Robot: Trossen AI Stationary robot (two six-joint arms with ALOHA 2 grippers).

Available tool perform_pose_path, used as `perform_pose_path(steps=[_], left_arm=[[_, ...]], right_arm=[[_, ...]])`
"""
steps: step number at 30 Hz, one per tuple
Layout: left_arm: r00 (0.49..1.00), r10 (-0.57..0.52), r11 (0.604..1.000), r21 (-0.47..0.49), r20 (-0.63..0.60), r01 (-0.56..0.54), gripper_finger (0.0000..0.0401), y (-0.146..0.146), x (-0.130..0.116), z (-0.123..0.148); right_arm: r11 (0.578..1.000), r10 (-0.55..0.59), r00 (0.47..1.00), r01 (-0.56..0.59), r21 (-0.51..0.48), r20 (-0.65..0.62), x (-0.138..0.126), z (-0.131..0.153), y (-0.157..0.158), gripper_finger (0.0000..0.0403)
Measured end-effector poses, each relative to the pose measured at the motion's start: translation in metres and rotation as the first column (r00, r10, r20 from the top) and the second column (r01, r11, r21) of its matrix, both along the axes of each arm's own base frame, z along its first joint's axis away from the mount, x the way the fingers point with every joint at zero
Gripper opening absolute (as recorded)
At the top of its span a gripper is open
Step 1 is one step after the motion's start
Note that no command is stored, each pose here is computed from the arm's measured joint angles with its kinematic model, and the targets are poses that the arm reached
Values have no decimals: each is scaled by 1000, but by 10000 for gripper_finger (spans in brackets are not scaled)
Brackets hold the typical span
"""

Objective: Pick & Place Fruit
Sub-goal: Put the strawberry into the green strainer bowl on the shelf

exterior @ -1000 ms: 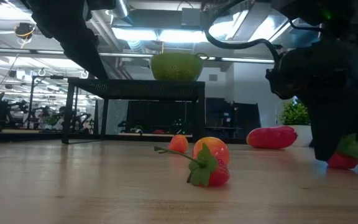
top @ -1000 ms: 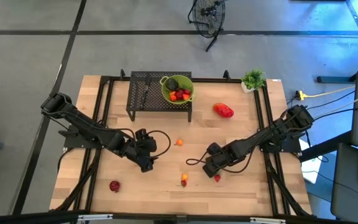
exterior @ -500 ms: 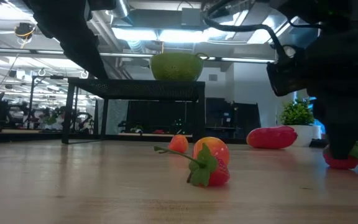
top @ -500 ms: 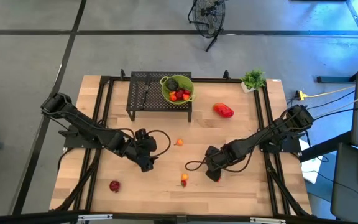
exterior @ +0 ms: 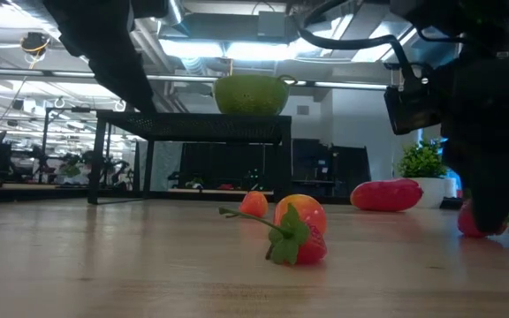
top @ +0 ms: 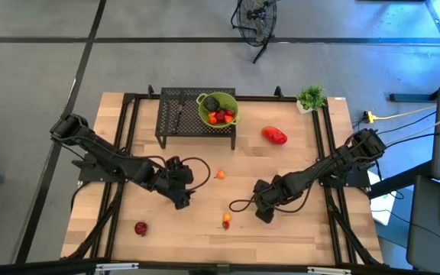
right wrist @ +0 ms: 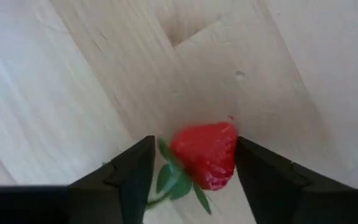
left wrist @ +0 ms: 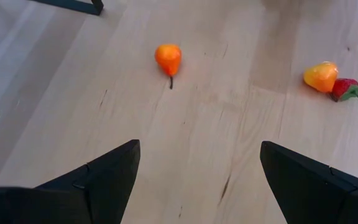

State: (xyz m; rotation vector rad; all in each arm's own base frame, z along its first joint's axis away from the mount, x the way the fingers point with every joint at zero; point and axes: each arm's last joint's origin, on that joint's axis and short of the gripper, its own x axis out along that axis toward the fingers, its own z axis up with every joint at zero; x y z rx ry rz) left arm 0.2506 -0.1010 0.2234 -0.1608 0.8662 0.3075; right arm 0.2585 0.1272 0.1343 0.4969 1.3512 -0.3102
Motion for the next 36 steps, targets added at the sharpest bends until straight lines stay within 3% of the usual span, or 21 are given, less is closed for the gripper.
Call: perform_pose_path(steps=[11,20,28,36], left_arm=[[1000,0,1000,-2,-1,0,329,0,0,0],[1000,0,1000,-2,-1,0,329,0,0,0],[1000,-3,1000,-6,-3,3,329,0,0,0],[1000,-3,1000,-6,-4,3,329,0,0,0]], right_arm=[[1000,-5,1000,5,-4,-7,-1,0,-1,144],[999,-37,999,38,12,-14,-1,0,-1,164],[999,-22,999,23,27,-23,-1,0,0,133],[999,-20,999,21,35,-26,-1,0,0,157]])
